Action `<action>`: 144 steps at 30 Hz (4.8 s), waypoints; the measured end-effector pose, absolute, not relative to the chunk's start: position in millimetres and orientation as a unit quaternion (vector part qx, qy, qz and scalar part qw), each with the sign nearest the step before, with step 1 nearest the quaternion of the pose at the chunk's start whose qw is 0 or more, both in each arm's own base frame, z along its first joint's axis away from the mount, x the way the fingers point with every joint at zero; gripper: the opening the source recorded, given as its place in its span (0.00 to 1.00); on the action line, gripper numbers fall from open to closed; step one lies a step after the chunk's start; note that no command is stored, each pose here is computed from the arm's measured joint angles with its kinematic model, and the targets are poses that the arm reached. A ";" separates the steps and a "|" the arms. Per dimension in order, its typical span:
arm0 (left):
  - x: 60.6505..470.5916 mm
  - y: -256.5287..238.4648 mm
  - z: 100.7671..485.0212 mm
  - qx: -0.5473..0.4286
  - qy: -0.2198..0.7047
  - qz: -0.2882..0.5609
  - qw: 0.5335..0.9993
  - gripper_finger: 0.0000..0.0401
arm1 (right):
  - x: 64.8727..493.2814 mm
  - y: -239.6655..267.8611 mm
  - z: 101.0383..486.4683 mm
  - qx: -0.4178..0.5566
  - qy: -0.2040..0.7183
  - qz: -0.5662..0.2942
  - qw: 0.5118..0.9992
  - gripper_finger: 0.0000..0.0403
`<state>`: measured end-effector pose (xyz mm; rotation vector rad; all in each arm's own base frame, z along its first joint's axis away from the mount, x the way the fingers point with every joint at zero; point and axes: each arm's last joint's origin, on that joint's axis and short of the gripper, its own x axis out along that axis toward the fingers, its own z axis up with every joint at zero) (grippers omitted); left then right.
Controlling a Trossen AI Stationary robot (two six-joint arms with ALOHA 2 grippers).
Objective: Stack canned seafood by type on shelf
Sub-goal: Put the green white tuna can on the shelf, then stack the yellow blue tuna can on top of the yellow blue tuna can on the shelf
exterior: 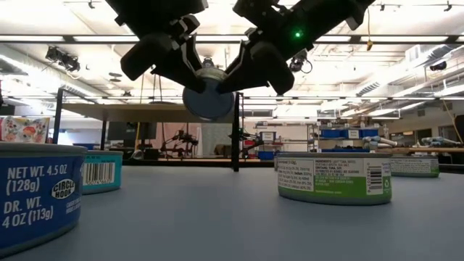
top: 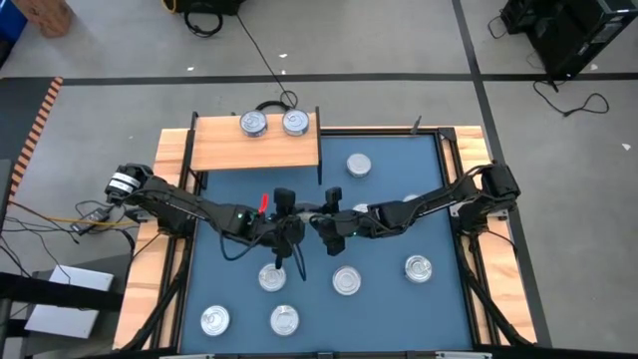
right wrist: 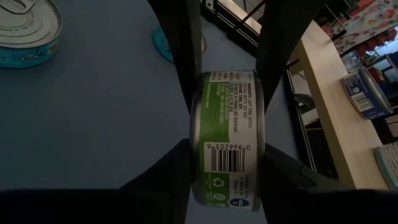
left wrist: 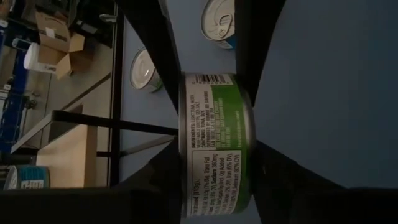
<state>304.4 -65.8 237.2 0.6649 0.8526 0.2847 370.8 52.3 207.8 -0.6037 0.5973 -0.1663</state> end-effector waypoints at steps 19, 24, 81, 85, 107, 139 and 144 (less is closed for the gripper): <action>280.8 -52.0 305.9 0.374 0.479 0.291 0.739 0.36 | 360.0 86.4 223.1 -0.328 0.258 -0.100 0.903 0.47; 256.0 -40.7 324.1 0.359 0.511 0.356 0.695 0.36 | 358.9 86.8 221.9 -0.331 0.265 -0.104 0.900 0.38; 182.5 164.5 283.8 0.114 0.659 0.455 0.588 0.59 | 358.9 80.8 218.7 -0.338 0.282 -0.109 0.891 0.06; 182.4 164.7 283.8 0.114 0.658 0.457 0.588 0.61 | 358.9 80.5 218.6 -0.338 0.282 -0.109 0.891 0.06; 175.5 175.8 285.2 0.107 0.652 0.481 0.576 0.52 | 358.9 80.5 218.6 -0.338 0.282 -0.109 0.891 0.07; 225.6 64.7 271.3 0.104 0.377 0.253 0.885 0.01 | 355.4 37.1 188.6 -0.084 0.134 -0.051 0.986 0.01; 233.4 45.2 263.6 0.087 0.333 0.175 0.922 0.01 | 333.7 33.2 167.3 -0.091 0.109 -0.081 0.987 0.01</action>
